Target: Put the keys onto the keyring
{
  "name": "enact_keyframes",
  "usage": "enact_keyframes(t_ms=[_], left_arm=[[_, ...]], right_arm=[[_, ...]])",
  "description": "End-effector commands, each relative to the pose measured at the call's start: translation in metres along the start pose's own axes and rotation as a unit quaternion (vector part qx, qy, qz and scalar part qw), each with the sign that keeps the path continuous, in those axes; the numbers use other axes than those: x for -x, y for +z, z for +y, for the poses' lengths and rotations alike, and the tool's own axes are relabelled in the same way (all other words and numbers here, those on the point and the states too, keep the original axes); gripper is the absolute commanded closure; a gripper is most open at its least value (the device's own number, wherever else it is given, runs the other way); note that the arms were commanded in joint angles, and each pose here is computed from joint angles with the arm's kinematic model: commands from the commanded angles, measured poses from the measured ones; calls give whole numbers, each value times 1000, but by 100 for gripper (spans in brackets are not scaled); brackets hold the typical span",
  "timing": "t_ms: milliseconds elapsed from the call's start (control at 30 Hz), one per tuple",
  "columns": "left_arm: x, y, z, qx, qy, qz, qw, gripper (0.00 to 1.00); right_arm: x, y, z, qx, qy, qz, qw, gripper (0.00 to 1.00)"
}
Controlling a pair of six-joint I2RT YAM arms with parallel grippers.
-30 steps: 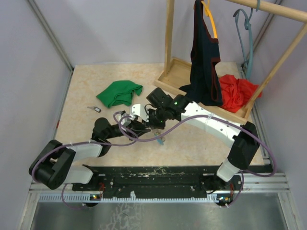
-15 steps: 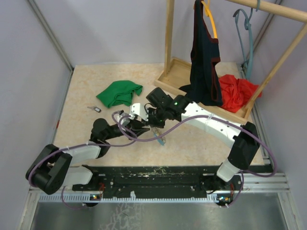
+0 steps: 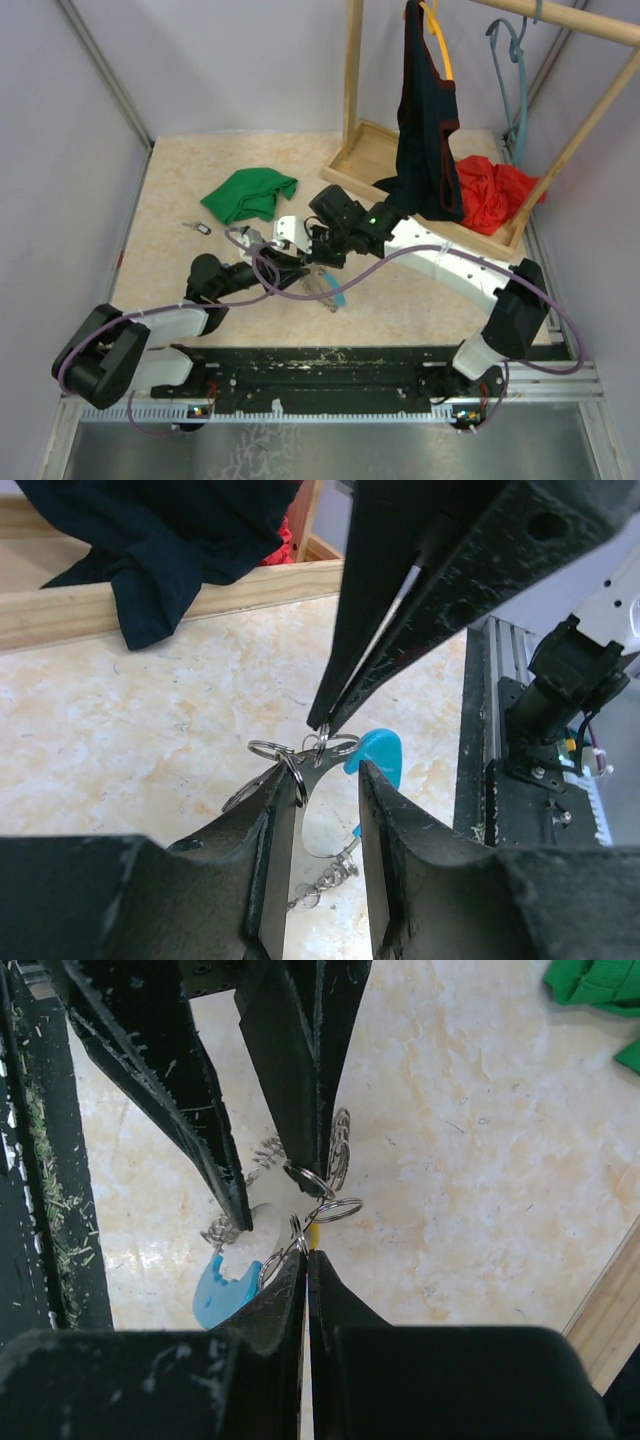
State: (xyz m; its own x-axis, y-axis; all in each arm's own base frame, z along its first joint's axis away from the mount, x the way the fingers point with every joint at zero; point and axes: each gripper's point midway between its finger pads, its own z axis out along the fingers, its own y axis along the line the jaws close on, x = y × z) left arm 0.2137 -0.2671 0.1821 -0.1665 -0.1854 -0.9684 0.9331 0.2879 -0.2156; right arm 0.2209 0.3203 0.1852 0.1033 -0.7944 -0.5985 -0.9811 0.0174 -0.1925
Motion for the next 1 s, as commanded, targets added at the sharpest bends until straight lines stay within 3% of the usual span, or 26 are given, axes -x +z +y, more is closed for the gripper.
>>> enact_keyframes(t_ms=[0, 300, 533, 767, 967], left_arm=[[2, -2, 6, 34, -71, -11, 997, 65], [-6, -2, 21, 82, -109, 11, 991, 79], [4, -11, 35, 150, -128, 23, 980, 68], [7, -7, 28, 135, -167, 42, 976, 62], [8, -3, 24, 127, -237, 14, 963, 59]], right_arm=[[27, -21, -6, -30, -21, -56, 998, 100], [32, -24, -2, -24, -34, -75, 996, 100], [28, -22, -2, -27, -36, -71, 996, 100], [29, -22, -4, -33, -38, -74, 996, 100], [30, -22, -3, -32, -38, -78, 996, 100]])
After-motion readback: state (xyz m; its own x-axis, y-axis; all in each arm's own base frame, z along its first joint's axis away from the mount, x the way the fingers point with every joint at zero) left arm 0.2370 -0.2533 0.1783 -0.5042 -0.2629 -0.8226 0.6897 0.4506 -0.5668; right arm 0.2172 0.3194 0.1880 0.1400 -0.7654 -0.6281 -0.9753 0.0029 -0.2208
